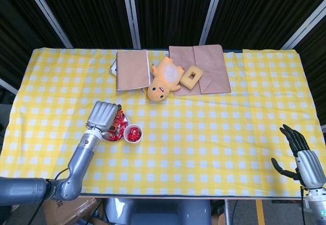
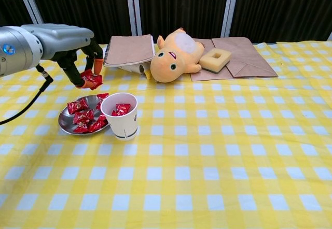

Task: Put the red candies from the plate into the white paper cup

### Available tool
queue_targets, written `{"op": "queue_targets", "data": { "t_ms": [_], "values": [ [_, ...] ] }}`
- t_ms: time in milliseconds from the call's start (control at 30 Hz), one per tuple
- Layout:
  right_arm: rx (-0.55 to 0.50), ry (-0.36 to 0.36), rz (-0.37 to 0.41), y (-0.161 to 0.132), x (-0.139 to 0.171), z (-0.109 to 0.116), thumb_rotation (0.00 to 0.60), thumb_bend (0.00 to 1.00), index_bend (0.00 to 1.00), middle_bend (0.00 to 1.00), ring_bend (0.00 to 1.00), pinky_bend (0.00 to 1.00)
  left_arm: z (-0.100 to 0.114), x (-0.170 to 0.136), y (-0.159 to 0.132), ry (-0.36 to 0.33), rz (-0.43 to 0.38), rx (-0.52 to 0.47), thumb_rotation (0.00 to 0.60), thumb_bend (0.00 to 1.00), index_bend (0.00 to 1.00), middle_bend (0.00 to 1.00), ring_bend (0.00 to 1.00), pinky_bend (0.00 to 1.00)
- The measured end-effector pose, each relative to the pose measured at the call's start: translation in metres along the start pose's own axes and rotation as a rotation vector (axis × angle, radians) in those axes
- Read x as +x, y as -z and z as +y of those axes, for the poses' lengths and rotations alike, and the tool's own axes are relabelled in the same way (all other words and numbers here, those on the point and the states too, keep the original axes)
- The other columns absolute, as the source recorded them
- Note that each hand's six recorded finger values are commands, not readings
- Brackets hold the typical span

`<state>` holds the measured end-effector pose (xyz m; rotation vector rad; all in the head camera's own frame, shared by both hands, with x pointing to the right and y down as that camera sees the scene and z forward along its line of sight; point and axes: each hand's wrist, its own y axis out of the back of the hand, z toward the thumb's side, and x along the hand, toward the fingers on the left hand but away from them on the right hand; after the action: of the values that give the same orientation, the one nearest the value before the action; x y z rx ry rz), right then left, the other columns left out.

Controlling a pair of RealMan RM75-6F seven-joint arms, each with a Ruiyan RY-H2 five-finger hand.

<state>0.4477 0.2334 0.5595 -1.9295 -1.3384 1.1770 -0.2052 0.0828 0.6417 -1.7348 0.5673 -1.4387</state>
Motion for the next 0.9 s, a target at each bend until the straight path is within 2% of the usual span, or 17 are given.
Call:
{"op": "queue_targets", "data": {
  "t_ms": [233,433,667,900],
  "values": [
    [-0.001,0.0,0.001,0.0,0.0,0.0,0.6,0.42,0.0,0.0,0.0,0.0,-0.005,-0.005,-0.032,0.008,-0.076,0.001,0.6,0.4,0.52,0.56,0.94,0.95],
    [-0.005,0.001,0.002,0.0,0.0,0.001,0.6,0.42,0.0,0.0,0.0,0.0,-0.01,-0.006,-0.05,0.018,-0.106,0.005,0.6,0.4,0.52,0.55,0.94,0.95],
    [-0.005,0.001,0.006,-0.001,0.0,0.001,0.6,0.42,0.0,0.0,0.0,0.0,-0.015,-0.007,-0.054,0.036,-0.111,0.006,0.6,0.36,0.49,0.53,0.94,0.95],
    [-0.004,0.001,0.007,-0.001,0.0,0.001,0.6,0.42,0.0,0.0,0.0,0.0,-0.017,-0.008,-0.052,0.046,-0.109,0.004,0.6,0.31,0.45,0.45,0.94,0.95]
  ]
}}
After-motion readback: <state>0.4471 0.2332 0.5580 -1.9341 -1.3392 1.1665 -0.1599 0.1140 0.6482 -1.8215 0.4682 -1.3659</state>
